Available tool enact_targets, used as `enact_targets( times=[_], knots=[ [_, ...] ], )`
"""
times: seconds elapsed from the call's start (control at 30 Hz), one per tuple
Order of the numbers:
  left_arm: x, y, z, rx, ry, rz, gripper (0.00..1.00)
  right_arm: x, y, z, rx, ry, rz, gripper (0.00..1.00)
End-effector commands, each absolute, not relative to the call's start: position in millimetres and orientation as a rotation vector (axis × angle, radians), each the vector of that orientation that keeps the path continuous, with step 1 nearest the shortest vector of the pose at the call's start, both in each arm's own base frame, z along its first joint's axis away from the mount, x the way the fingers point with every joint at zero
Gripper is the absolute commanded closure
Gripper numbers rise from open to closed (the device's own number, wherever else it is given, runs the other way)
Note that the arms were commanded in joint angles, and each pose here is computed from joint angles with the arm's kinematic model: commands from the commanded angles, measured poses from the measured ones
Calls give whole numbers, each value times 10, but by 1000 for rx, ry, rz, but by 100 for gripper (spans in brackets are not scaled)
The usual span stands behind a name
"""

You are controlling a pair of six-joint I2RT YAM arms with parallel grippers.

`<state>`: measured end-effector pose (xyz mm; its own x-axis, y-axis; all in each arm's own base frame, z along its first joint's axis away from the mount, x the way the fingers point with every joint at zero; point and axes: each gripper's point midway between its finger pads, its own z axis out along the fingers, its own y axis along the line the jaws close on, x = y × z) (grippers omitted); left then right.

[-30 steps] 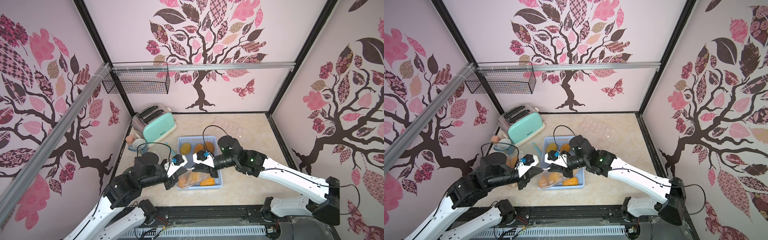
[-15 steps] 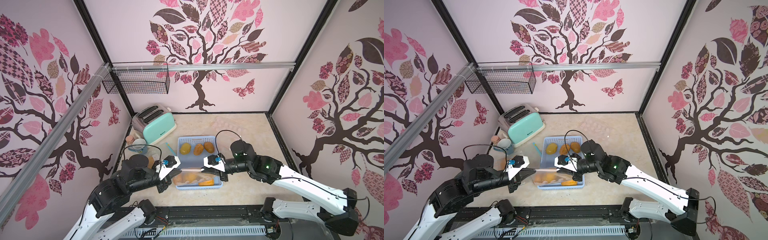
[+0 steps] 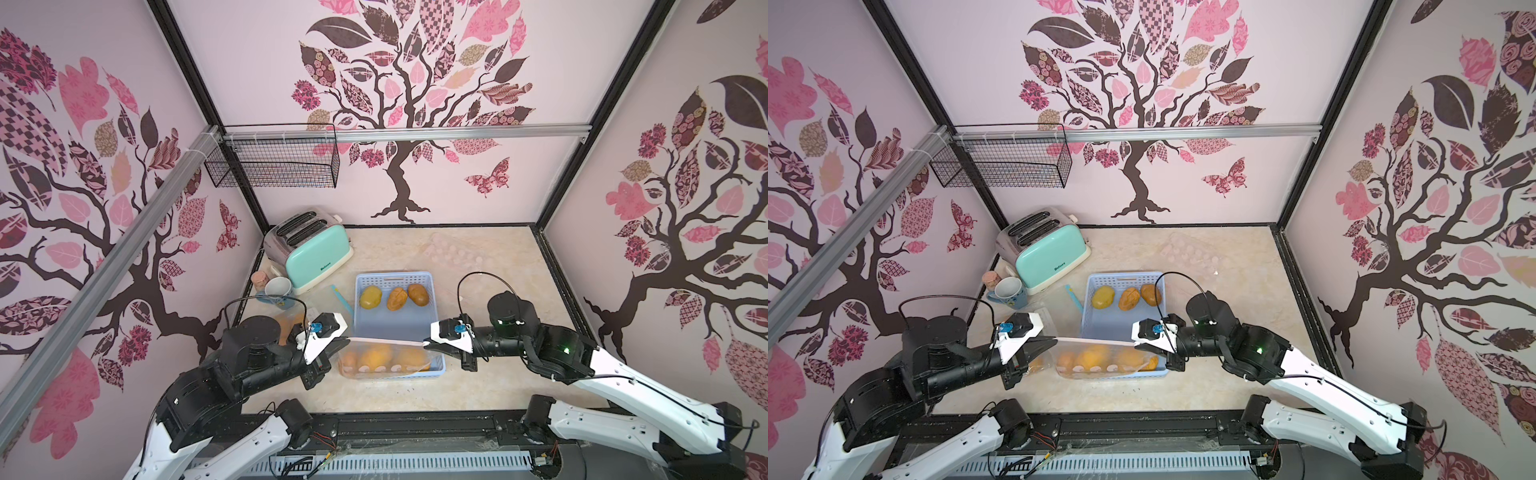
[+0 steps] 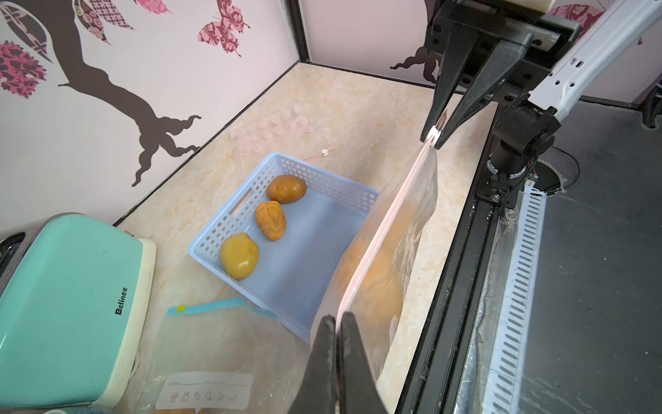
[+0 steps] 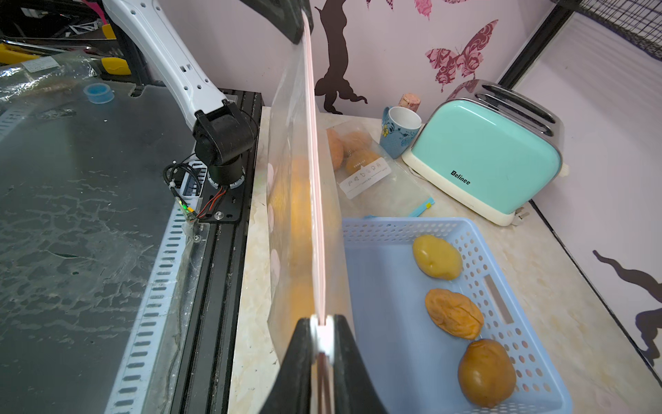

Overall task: Put the potatoes into a zipper bag and zip it
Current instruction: Zip the zipper on the zipper food storage bag.

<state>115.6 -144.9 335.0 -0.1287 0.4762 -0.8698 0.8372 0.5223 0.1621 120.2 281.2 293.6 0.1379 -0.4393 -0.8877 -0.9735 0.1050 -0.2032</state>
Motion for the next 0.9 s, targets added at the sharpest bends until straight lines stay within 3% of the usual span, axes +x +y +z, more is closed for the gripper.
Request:
enact_targets(
  times=[0.0, 0.67, 0.7, 0.77, 0.87],
  knots=[
    [1185, -1254, 3625, 993, 1731, -386, 100, 1208, 2542, 2653, -1504, 1604, 637, 87],
    [1187, -1230, 3609, 984, 1749, -379, 100, 1208, 2402, 2619, -1464, 1624, 593, 86],
    [1187, -1226, 3608, 982, 1750, -379, 100, 1219, 2416, 2634, -1453, 1624, 598, 83],
    [1215, -1220, 3635, 961, 1748, -373, 100, 1289, 2474, 2756, -1388, 1619, 616, 49],
    [1292, -1175, 3767, 878, 1742, -359, 100, 1318, 2571, 3019, -1331, 1560, 665, 30]
  ],
)
